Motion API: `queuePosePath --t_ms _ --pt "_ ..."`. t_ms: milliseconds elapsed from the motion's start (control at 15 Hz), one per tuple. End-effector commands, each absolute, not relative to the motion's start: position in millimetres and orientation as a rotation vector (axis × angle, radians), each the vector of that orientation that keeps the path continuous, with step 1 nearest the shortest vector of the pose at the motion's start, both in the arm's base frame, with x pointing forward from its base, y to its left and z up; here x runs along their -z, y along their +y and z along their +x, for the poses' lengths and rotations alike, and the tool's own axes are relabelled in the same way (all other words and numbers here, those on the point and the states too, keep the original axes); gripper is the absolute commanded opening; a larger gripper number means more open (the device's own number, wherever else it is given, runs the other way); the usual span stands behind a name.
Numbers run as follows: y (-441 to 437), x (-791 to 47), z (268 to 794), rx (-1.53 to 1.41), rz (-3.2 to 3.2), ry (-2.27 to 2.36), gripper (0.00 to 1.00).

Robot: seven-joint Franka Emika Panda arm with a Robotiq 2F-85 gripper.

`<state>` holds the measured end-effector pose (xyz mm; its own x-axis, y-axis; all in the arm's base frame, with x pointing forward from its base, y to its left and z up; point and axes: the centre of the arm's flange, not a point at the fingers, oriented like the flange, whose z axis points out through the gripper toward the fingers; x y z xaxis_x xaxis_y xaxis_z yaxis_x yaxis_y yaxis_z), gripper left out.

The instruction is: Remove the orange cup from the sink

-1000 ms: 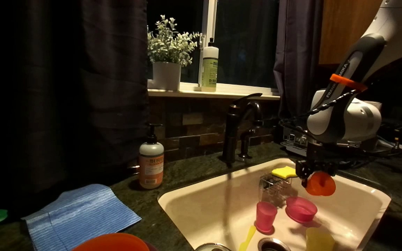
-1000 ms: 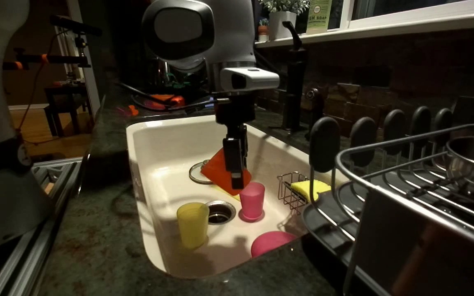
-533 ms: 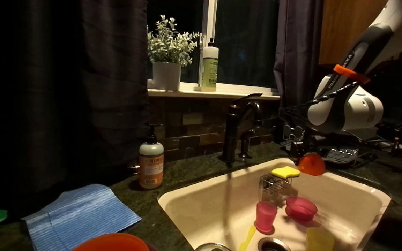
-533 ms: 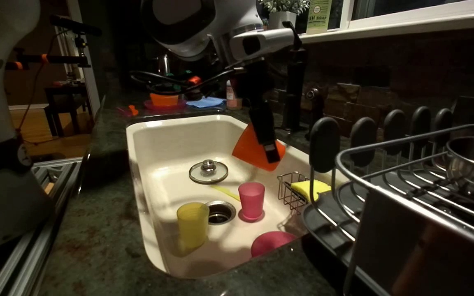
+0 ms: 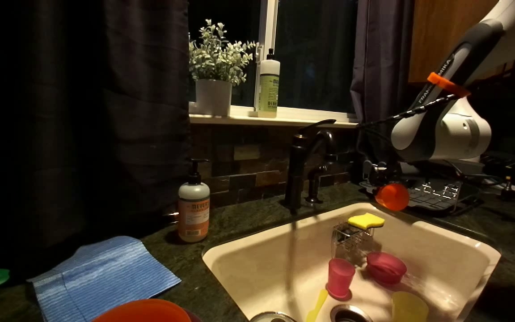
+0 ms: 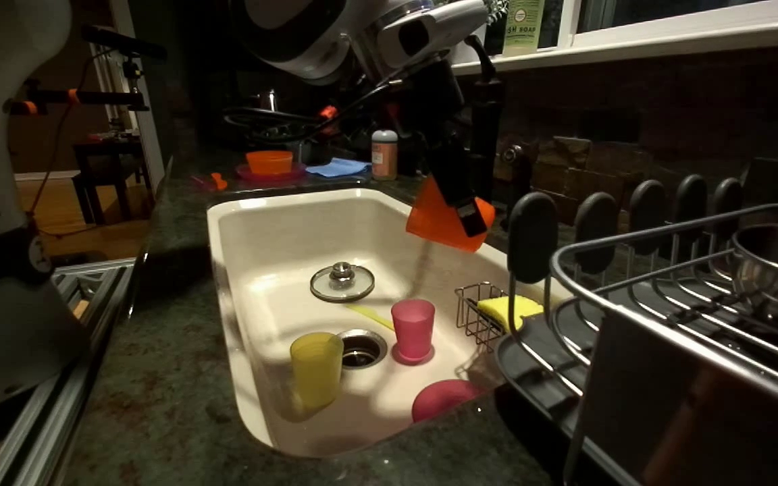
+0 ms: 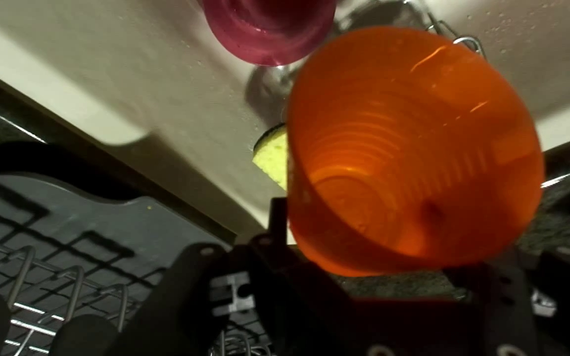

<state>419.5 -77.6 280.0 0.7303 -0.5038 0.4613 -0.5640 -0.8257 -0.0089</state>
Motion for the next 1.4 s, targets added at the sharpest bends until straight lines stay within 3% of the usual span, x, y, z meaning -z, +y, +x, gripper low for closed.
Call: queuePosePath --t_ms 0,333,1333 --pt "-76.4 -286.6 418.7 -0.753 2.773 -0.841 0.44" --pt "-87.1 -319.6 410.6 -1.012 2.587 -0.803 0.44" --pt "-124.8 -371.3 379.1 -1.281 2.091 -0.921 0.44"
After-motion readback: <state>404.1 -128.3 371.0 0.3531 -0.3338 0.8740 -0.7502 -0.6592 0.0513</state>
